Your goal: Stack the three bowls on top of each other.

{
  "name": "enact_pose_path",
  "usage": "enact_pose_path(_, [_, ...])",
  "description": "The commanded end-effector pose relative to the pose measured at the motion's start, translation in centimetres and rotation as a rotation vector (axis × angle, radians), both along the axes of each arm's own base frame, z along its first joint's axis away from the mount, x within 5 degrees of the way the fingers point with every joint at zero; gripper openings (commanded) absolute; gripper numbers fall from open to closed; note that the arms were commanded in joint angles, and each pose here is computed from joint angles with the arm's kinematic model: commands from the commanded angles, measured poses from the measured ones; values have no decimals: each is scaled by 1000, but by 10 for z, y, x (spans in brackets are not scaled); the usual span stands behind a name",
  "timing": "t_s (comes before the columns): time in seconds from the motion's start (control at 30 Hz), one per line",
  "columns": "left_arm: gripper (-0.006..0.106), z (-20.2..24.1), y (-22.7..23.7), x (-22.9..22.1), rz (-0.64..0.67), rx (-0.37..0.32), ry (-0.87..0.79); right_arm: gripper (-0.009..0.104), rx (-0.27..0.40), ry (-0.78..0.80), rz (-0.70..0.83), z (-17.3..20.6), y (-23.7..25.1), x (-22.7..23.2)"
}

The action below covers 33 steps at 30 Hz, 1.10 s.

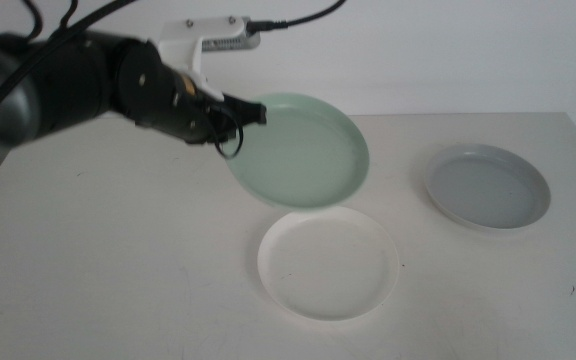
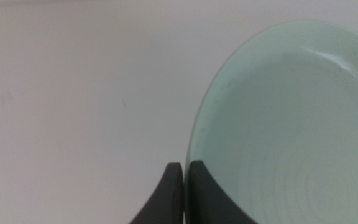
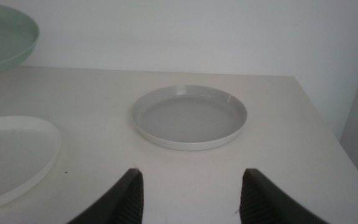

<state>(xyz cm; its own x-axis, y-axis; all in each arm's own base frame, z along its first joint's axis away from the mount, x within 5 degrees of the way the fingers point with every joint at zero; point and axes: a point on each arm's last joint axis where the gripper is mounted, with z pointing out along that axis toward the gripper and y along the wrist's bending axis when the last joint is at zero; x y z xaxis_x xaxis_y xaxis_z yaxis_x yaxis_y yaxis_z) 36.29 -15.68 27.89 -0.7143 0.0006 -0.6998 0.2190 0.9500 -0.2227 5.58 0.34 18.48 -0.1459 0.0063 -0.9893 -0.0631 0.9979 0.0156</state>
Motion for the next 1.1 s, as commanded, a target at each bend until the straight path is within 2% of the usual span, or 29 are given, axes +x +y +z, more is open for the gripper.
enact_pose_path(0.0, [0, 25, -3, -21, 12, -100, -119, 41, -7, -113, -4, 11, 0, -1])
enact_pose_path(0.3, [0, -22, -25, -57, -54, -91, -22, 41, -7, -113, -4, 11, 0, -1])
enact_pose_path(0.73, [0, -61, -26, -53, -12, -123, -3, 41, -7, -113, -4, 11, 0, -1])
enact_pose_path(0.97, [0, -72, -28, -50, -7, -115, 14, 41, -7, -113, -4, 11, 0, -1])
enact_pose_path(1.07, [6, -72, -28, -49, -7, -117, 10, 41, -7, -113, -4, 11, 0, -1])
